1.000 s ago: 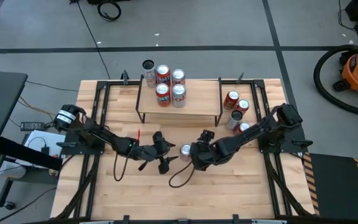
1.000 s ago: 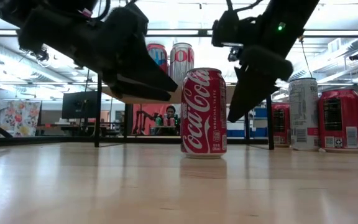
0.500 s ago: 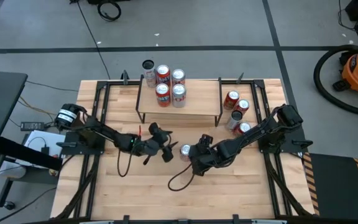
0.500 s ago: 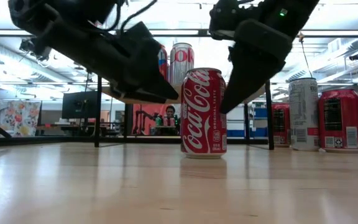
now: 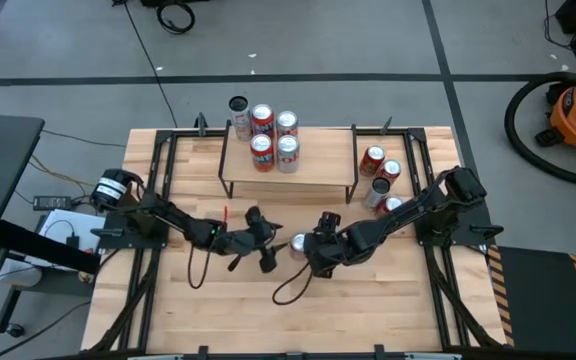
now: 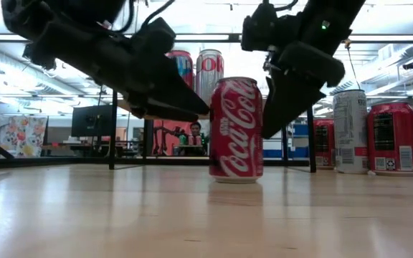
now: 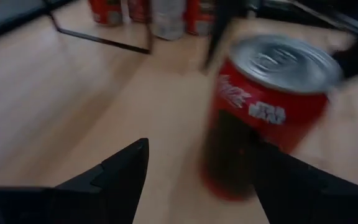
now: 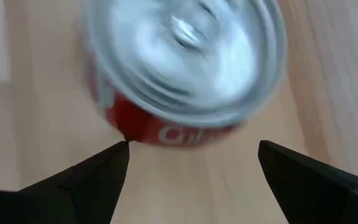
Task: Place canned beverage on shelf
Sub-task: Put the bottom red and white soda can on the shelf
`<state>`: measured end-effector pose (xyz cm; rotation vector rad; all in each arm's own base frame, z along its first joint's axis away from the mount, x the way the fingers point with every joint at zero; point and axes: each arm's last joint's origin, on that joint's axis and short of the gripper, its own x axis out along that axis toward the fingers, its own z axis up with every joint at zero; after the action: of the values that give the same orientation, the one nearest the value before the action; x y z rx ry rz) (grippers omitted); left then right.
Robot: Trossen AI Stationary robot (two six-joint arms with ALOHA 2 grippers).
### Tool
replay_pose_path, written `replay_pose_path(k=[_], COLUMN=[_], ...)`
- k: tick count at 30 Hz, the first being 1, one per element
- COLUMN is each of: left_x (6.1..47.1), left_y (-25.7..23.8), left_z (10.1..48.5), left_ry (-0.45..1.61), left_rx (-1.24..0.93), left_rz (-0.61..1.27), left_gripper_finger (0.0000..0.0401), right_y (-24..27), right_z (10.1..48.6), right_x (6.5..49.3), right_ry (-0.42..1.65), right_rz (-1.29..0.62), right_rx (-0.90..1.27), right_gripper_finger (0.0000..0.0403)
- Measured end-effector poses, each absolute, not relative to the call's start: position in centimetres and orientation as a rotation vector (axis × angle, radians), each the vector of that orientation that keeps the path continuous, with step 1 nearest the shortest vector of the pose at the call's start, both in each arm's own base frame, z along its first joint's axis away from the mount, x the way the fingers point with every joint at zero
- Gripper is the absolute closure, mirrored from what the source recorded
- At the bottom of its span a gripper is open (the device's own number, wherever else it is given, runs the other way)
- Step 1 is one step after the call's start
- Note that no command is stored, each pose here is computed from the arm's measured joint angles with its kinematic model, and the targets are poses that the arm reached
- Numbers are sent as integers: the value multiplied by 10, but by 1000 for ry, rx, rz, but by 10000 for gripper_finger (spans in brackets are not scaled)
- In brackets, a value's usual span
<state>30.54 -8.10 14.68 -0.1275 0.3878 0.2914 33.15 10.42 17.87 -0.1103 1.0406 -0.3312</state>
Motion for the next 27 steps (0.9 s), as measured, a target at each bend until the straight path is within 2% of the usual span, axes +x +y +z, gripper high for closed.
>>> replay_pose_path(k=[6, 9, 15, 19, 23, 27], left_x=[298, 295, 293, 298, 305, 308], left_y=[-105, -107, -96, -82, -67, -61], left_z=[146, 143, 138, 140, 143, 145], left_ry=[402, 425, 450, 423, 396, 396], left_rx=[-115, -81, -28, -55, -99, -137], left_rz=[200, 237, 397, 451, 457, 399], left_gripper_finger=[125, 125, 125, 125, 125, 125], right_y=[88, 87, 104, 116, 122, 118], right_z=[177, 176, 176, 179, 183, 183], right_x=[330, 330, 326, 329, 335, 336], right_ry=[1091, 1106, 1099, 1021, 930, 930], right_rz=[-392, -397, -364, -341, -331, -330], right_rx=[-140, -102, -36, 3, 11, -17], right_gripper_finger=[35, 35, 35, 35, 35, 35])
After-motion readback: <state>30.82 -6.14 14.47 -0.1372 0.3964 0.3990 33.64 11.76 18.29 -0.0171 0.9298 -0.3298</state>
